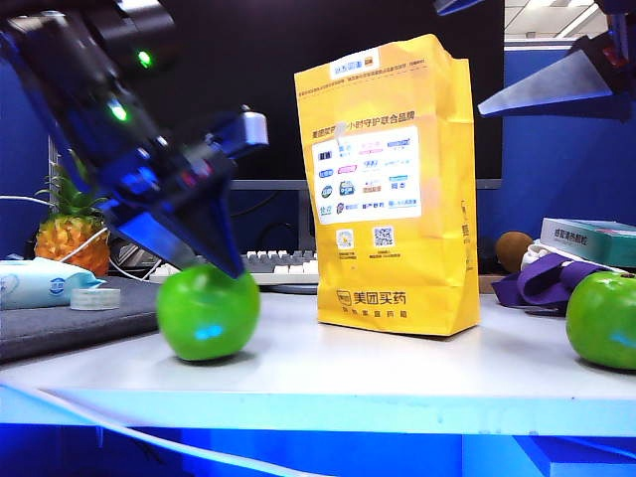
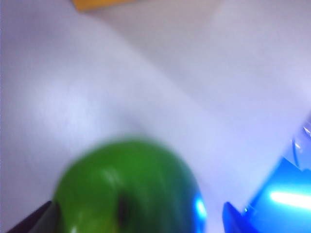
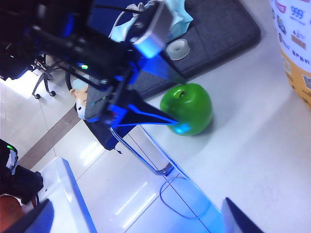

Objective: Pick up the green apple and throw it into the yellow paper bag.

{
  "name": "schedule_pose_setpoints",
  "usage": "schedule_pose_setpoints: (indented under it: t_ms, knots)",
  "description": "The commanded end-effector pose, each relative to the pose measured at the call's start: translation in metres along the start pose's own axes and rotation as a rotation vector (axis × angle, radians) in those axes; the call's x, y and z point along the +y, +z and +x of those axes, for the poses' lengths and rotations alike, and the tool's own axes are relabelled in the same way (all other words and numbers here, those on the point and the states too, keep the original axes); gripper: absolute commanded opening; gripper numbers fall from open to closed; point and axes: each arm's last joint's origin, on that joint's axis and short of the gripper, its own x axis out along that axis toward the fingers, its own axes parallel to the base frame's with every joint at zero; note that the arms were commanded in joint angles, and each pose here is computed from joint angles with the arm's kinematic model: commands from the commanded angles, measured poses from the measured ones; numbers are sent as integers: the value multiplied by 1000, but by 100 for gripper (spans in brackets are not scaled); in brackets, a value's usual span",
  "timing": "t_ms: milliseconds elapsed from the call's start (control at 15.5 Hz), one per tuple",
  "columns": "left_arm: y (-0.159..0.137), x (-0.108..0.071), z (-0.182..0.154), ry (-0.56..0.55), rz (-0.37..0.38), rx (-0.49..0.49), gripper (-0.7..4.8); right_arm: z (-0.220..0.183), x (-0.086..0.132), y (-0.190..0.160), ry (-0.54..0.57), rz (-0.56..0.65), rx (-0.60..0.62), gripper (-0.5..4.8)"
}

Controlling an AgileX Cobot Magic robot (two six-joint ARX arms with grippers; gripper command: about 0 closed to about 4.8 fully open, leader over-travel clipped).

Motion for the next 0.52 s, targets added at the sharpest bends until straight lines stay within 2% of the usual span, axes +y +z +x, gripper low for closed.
schedule_pose_setpoints:
  t_ms: [65, 388, 517]
  knots:
    - [-4, 0, 13, -39, -30, 53, 479, -1, 2, 4, 6, -29, -22, 479]
    - [-9, 0, 15, -44, -36, 100, 473, -1, 2, 5, -16, -43, -34, 479]
    - [-9, 0, 15, -24, -35, 113, 283, -1, 1, 7, -36, -57, -55, 479]
